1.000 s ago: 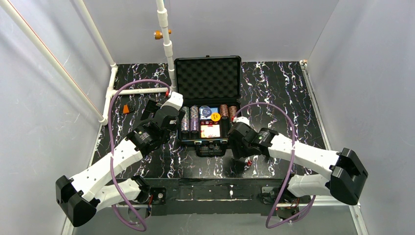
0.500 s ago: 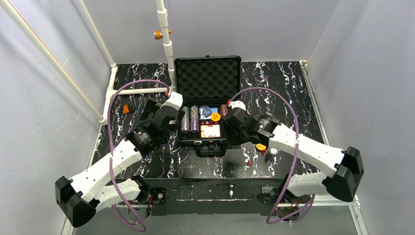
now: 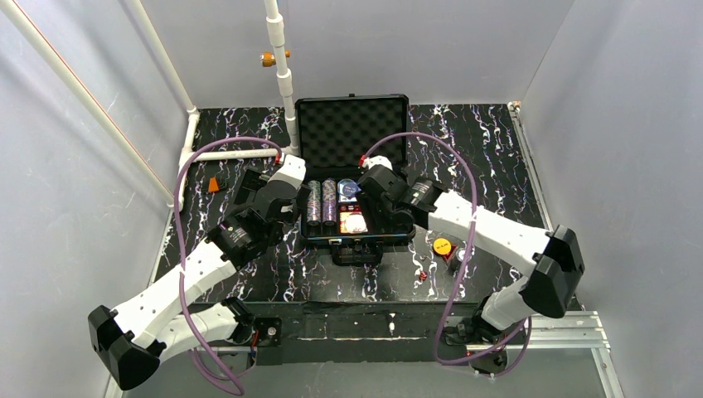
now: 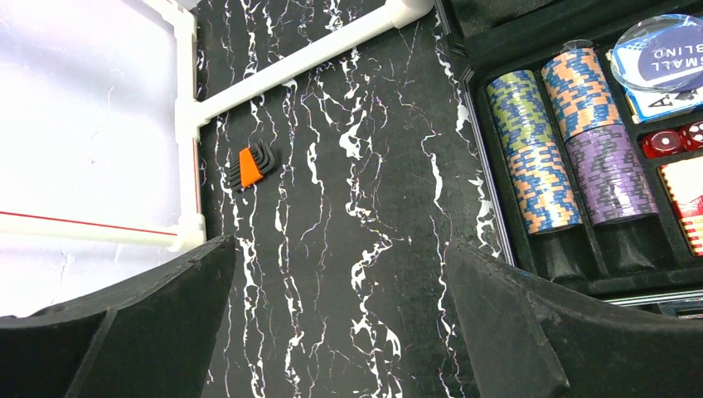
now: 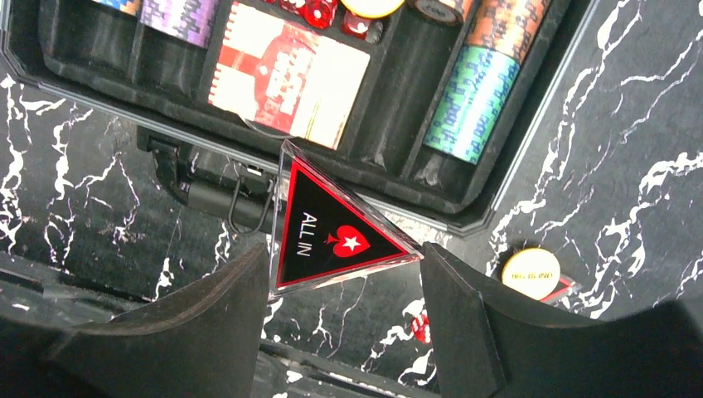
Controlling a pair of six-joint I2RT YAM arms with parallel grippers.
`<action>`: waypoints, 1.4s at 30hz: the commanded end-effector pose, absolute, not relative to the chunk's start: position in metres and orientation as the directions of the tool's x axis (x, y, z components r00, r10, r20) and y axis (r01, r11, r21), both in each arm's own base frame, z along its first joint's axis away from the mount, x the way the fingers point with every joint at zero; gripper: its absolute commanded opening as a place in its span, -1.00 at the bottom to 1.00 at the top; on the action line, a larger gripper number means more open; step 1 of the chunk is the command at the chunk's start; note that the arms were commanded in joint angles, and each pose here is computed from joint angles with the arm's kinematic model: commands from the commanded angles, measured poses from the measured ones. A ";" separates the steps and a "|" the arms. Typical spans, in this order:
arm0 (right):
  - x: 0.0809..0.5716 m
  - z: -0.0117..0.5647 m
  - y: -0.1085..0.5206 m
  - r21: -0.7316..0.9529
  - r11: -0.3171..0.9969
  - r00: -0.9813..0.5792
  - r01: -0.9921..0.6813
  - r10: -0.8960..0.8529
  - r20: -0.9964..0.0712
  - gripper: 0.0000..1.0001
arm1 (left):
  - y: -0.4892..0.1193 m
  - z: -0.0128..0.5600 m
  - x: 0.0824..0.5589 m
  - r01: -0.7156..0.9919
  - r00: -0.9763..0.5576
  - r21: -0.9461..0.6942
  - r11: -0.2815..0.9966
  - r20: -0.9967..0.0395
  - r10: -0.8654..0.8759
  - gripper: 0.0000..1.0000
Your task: Pack up texas hold em set
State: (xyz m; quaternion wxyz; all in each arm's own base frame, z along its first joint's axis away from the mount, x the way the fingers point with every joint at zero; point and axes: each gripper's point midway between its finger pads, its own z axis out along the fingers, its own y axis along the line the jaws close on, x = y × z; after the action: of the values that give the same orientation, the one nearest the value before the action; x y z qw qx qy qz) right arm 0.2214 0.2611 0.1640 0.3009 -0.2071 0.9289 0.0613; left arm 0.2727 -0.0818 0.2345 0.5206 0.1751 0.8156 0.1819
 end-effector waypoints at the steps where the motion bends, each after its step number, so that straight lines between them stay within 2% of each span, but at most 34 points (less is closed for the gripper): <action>1: 0.242 0.181 0.283 -0.016 0.899 -0.689 -0.438 -0.347 -0.636 0.23 | -0.079 0.238 0.270 0.077 -0.383 0.473 0.878 -0.799 0.464 0.97; 11: 0.279 0.168 0.322 -0.003 0.895 -0.694 -0.445 -0.347 -0.631 0.23 | -0.081 0.236 0.271 0.086 -0.377 0.459 0.884 -0.807 0.455 0.97; 24: 0.346 0.147 0.341 0.006 0.907 -0.712 -0.421 -0.326 -0.621 0.23 | -0.085 0.235 0.271 0.100 -0.372 0.448 0.889 -0.812 0.451 0.97; 33: 0.375 0.134 0.354 0.024 0.912 -0.724 -0.409 -0.308 -0.617 0.24 | -0.085 0.233 0.271 0.102 -0.376 0.455 0.885 -0.806 0.458 0.97; 42: 0.381 0.109 0.362 0.027 0.907 -0.747 -0.421 -0.330 -0.577 0.25 | -0.083 0.234 0.271 0.097 -0.375 0.457 0.884 -0.806 0.457 0.97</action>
State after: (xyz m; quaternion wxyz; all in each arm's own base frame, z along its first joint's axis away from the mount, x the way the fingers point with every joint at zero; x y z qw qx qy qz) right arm 0.3722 0.3546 0.1006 0.2825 -0.1966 0.9367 0.0646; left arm 0.2720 -0.0853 0.2291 0.5198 0.1814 0.8169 0.1718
